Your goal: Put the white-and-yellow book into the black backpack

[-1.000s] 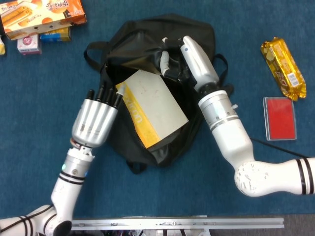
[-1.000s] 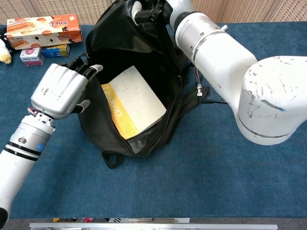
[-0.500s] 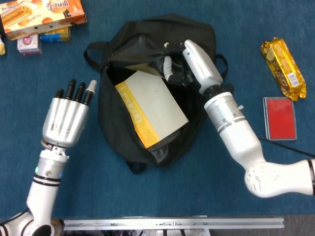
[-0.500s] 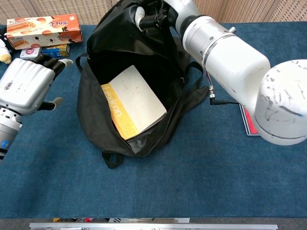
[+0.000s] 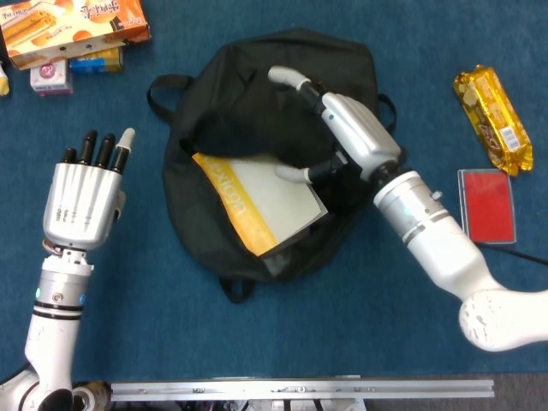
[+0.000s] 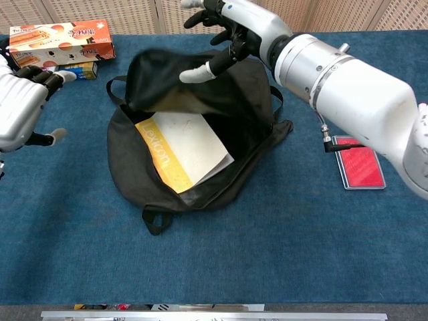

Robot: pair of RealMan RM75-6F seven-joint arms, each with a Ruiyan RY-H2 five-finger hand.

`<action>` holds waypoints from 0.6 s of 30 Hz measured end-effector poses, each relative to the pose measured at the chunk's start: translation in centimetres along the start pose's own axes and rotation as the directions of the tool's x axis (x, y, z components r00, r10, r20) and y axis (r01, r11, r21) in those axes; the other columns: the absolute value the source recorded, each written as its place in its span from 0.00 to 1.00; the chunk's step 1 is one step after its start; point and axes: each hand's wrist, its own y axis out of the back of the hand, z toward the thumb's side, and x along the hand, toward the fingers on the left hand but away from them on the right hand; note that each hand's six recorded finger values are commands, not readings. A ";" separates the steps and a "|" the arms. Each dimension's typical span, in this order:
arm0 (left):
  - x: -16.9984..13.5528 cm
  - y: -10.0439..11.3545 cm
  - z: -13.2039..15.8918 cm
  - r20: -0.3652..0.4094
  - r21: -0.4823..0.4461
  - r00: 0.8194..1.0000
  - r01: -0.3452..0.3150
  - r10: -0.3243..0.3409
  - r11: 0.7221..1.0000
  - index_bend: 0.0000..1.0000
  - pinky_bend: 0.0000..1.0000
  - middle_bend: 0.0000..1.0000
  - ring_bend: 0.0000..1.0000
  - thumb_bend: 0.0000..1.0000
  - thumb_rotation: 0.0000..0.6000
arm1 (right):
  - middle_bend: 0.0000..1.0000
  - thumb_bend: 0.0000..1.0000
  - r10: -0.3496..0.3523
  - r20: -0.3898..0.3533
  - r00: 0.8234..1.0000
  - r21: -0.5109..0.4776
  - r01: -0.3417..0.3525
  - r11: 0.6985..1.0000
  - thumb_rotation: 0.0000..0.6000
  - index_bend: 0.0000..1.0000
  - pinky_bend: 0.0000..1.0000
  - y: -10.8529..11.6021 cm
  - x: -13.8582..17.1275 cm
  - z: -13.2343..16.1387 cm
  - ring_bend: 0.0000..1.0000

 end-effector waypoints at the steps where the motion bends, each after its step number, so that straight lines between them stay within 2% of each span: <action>1: 0.0 0.0 -0.2 -0.004 -0.002 1.000 0.001 -0.001 1.000 0.17 0.50 0.30 0.23 0.20 1.00 | 0.12 0.00 0.001 -0.001 1.000 0.006 -0.001 1.000 1.00 0.02 0.11 0.1 0.1 -0.1 0.02; 6: 0.2 0.2 -0.7 -0.017 -0.004 1.000 0.003 -0.003 1.000 0.17 0.50 0.29 0.23 0.20 1.00 | 0.12 0.00 0.009 -0.014 1.000 0.025 -0.009 1.000 1.00 0.01 0.10 0.7 0.6 -0.2 0.01; 11: 0.1 0.5 -1.3 -0.027 -0.023 1.000 -0.006 0.005 1.000 0.17 0.50 0.29 0.23 0.20 1.00 | 0.16 0.00 -0.020 -0.015 1.000 0.083 0.021 0.996 1.00 0.02 0.12 2.1 1.3 -1.2 0.04; 13: 0.0 0.6 -1.5 -0.028 -0.036 1.000 -0.010 0.009 0.999 0.17 0.50 0.30 0.23 0.20 1.00 | 0.22 0.07 -0.042 -0.013 0.999 0.105 0.043 0.994 1.00 0.10 0.19 2.8 1.8 -1.9 0.09; 14: -0.1 0.6 -1.7 -0.029 -0.044 1.000 -0.012 0.011 0.999 0.18 0.50 0.30 0.23 0.20 1.00 | 0.26 0.13 -0.060 -0.010 0.998 0.119 0.061 0.991 1.00 0.15 0.24 3.3 2.1 -2.4 0.13; 16: -0.2 0.7 -2.0 -0.028 -0.065 1.000 -0.016 0.015 0.998 0.18 0.50 0.30 0.23 0.20 1.00 | 0.35 0.27 -0.091 -0.008 0.996 0.142 0.091 0.986 1.00 0.31 0.35 4.1 2.8 -3.2 0.23; 18: -0.4 0.7 -2.2 -0.025 -0.090 1.000 -0.019 0.016 0.996 0.19 0.50 0.30 0.23 0.20 1.00 | 0.40 0.34 -0.131 -0.007 0.991 0.180 0.130 0.975 1.00 0.43 0.45 5.2 3.6 -4.3 0.30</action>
